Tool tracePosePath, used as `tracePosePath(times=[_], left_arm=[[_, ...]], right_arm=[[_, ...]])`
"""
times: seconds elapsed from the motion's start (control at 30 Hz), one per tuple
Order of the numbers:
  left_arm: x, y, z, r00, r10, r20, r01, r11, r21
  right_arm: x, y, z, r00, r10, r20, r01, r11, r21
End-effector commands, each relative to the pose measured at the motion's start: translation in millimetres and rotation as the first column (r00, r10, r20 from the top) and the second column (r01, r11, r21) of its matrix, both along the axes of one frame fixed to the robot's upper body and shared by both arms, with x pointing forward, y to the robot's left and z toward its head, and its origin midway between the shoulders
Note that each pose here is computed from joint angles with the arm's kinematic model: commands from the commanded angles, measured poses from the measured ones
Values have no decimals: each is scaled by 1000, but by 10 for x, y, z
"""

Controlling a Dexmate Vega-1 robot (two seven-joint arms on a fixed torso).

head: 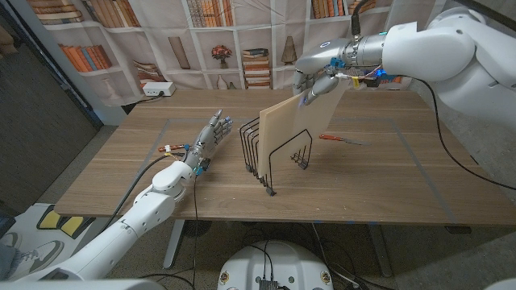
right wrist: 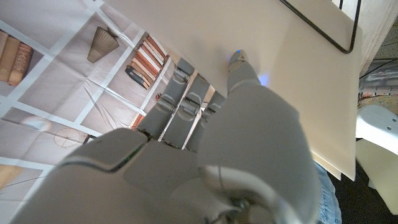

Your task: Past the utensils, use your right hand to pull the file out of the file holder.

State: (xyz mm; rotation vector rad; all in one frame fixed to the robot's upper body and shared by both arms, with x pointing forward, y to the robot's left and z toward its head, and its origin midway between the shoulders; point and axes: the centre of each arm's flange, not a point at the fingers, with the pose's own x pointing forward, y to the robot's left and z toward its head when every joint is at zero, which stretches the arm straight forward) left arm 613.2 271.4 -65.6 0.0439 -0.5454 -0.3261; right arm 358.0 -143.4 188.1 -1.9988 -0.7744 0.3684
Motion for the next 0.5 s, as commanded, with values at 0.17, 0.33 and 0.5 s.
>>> tracePosePath(times=[0.17, 0.33, 0.5], left_arm=[[28, -55, 98, 1000, -26, 17, 25, 999, 37], [30, -74, 96, 1000, -26, 15, 25, 999, 41], [19, -95, 114, 999, -26, 23, 25, 999, 40]], right_arm=[[-244, -150, 560, 996, -68, -61, 77, 986, 147], [-300, -142, 587, 997, -75, -30, 79, 988, 134], [-364, -138, 651, 997, -78, -10, 79, 989, 127]])
